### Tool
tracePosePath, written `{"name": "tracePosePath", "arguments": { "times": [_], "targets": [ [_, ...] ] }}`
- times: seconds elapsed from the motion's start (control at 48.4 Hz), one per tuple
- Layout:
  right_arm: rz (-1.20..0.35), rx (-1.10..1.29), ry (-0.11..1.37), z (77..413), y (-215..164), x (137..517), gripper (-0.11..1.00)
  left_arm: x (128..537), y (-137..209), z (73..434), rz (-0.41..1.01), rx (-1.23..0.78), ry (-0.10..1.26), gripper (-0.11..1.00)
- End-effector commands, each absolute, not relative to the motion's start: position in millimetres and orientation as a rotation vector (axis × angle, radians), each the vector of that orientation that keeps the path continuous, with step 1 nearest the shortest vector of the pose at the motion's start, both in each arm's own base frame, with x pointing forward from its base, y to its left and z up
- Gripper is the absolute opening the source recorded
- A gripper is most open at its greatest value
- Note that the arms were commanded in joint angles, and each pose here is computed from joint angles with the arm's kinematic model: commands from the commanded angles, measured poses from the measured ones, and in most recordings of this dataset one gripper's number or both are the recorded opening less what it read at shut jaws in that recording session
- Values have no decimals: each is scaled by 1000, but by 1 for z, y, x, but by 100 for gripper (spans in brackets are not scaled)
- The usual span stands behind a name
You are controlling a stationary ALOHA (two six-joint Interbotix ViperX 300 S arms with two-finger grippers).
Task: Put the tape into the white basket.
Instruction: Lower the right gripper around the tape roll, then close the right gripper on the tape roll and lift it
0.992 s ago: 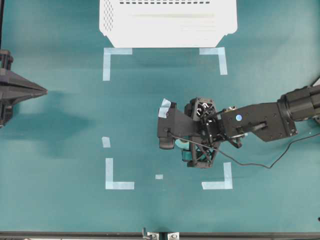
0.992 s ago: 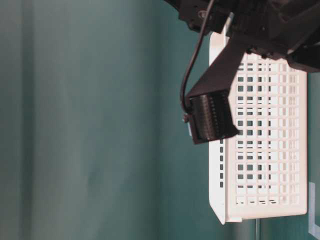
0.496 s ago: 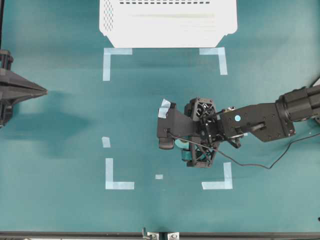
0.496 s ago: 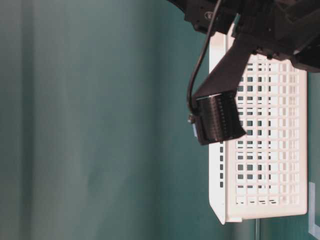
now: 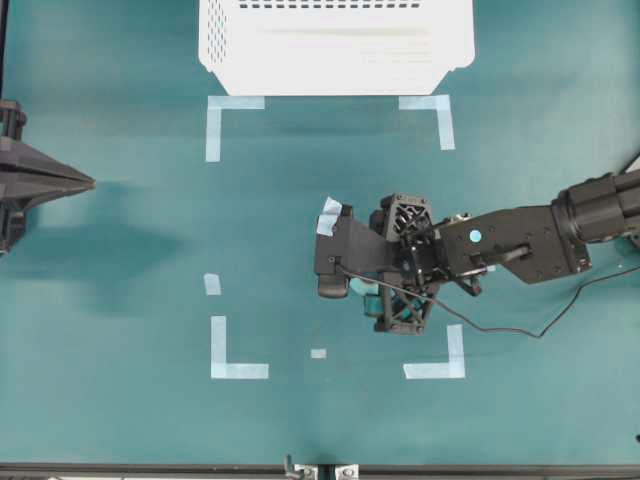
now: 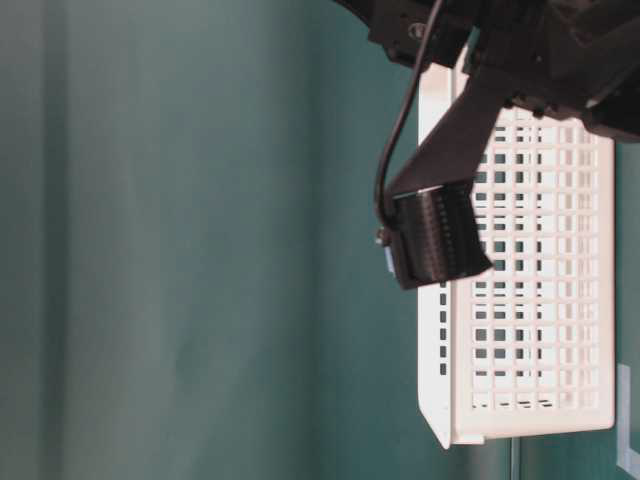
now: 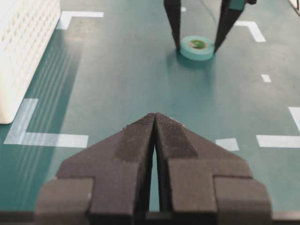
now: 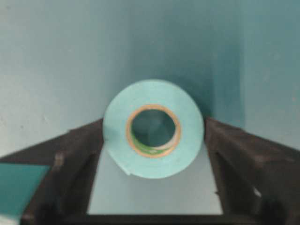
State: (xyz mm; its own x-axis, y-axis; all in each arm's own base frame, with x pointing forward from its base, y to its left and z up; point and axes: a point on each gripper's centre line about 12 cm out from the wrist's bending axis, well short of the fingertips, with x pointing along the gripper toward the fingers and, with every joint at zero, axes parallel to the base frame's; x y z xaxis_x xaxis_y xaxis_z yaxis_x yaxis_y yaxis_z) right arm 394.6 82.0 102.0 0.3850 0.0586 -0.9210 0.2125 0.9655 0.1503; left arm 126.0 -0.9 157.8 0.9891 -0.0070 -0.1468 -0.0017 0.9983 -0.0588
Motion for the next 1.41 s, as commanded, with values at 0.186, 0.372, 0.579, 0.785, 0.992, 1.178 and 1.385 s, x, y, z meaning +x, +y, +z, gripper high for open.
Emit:
{"name": "tracePosePath", "arguments": {
  "times": [0.186, 0.372, 0.579, 0.785, 0.992, 1.178, 1.385],
  "targets": [
    [-106, 256, 1195, 114, 84, 397, 68, 127, -1, 162, -6, -59, 141, -11],
    [-96, 263, 1157, 128, 86, 408, 68, 127, -1, 162, -6, -59, 141, -11],
    [-86, 272, 1112, 164, 87, 414, 68, 127, -1, 162, -6, -57, 141, -11],
    [-91, 273, 1114, 193, 87, 412, 68, 127, -1, 162, -6, -56, 141, -11],
    [-94, 271, 1111, 216, 87, 417, 68, 127, -1, 162, -6, -56, 141, -11],
    [-97, 275, 1108, 235, 88, 423, 68, 127, -1, 162, -6, -56, 140, -11],
    [-110, 266, 1142, 253, 88, 424, 68, 127, -1, 162, -6, -56, 138, -11]
  ]
}}
